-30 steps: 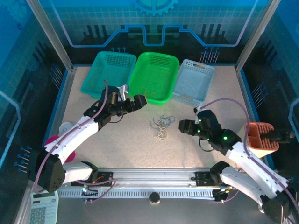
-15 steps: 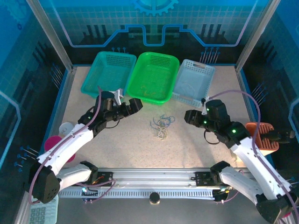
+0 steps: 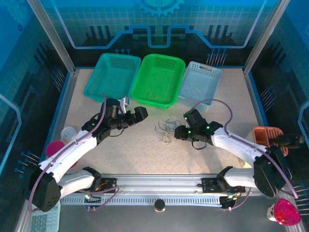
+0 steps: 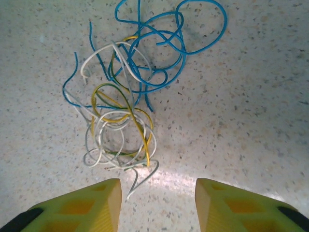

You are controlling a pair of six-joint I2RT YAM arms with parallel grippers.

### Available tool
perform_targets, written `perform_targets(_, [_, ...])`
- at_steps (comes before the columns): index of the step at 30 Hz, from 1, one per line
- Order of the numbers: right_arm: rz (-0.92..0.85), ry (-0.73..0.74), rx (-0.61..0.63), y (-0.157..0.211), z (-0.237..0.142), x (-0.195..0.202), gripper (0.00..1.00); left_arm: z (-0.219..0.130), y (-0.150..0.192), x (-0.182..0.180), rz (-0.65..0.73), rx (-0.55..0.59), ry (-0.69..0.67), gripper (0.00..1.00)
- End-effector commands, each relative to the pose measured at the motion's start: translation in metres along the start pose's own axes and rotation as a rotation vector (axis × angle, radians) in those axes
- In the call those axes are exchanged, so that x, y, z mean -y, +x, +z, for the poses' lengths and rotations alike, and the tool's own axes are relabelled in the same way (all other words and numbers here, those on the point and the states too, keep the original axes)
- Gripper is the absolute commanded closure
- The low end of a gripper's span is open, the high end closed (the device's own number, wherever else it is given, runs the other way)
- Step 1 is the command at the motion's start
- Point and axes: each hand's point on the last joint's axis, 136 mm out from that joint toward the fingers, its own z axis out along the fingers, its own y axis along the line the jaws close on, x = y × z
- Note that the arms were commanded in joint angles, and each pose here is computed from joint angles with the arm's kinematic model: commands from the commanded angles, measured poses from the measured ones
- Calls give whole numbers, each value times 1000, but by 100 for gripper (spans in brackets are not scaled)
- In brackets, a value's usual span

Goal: Untangle the cables

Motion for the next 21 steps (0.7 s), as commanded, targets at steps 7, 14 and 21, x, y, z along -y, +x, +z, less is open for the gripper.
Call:
perform_targets(7, [-25,120,84,-52,23,12,65,2,9,0,1,-32,-2,1])
perform_targets(14, [-10,195,72,-77,41,23,68,1,9,0,4,-25,-10,1])
perform_targets(21, [-3,279,19,-81,70,35,68,0,9,3,10,-19,-5,1])
